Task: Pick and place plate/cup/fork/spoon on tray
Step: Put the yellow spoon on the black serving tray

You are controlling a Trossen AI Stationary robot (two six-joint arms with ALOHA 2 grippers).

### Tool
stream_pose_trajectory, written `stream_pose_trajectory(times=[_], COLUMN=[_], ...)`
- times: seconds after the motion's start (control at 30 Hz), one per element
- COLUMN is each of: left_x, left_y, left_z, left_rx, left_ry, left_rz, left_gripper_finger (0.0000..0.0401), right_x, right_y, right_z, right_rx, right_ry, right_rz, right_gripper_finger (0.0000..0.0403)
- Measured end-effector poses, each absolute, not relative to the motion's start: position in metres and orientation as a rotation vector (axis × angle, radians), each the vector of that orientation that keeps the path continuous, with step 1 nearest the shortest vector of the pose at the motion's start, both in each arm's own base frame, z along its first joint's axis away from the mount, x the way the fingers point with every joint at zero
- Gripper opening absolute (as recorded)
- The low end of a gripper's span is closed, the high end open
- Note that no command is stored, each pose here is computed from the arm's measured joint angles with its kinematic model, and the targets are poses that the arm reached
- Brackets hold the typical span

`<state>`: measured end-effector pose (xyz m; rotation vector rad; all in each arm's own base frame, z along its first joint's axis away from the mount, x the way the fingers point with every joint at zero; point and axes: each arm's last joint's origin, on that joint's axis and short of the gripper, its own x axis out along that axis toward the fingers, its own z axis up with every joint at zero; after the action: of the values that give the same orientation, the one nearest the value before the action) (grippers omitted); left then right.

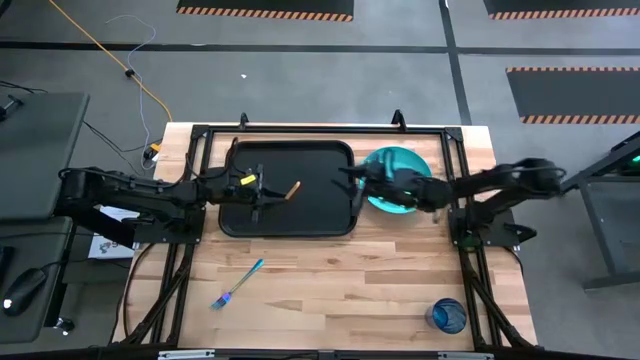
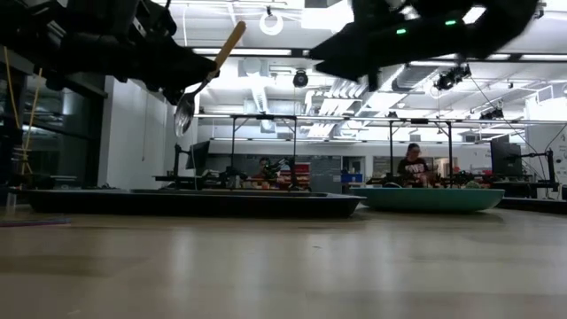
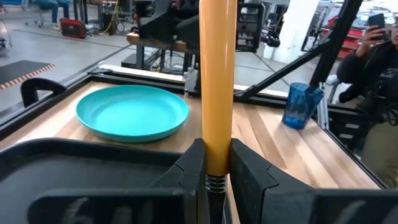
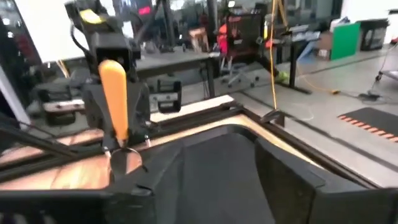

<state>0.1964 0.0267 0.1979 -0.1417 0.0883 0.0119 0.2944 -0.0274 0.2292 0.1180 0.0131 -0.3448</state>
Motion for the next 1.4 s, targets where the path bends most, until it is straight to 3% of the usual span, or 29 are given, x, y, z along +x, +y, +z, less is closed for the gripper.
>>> stream_pose_trajectory(times=[0.17, 0.4, 0.83, 1.0, 1.3, 1.4], left_x=[0.196, 0.196, 0.196, 0.197, 0.197, 0.197], left_y=[0.028, 0.029, 0.030, 0.027, 0.027, 0.027], left_z=[0.198, 0.198, 0.197, 0.198, 0.198, 0.197], left_rx=[-0.140, -0.138, -0.133, -0.127, -0.105, -0.092], left_ry=[0.087, 0.086, 0.088, 0.082, 0.085, 0.091], left_rz=[0.041, 0.079, 0.166, 0.174, 0.189, 0.189], left_gripper_finger=[0.0044, 0.0044, 0.0044, 0.0044, 0.0045, 0.0047], right_x=[0.337, 0.382, 0.397, 0.396, 0.396, 0.396], right_y=[-0.038, -0.040, -0.042, -0.043, -0.043, -0.043], right_z=[0.223, 0.222, 0.241, 0.241, 0.241, 0.240], right_rx=[0.136, 0.124, 0.104, 0.111, 0.113, 0.111], right_ry=[0.037, 0.003, -0.084, -0.082, -0.084, -0.079], right_rz=[-0.239, -0.102, -0.132, -0.144, -0.145, -0.145], right_gripper_finger=[0.0220, 0.0222, 0.0218, 0.0180, 0.0044, 0.0041])
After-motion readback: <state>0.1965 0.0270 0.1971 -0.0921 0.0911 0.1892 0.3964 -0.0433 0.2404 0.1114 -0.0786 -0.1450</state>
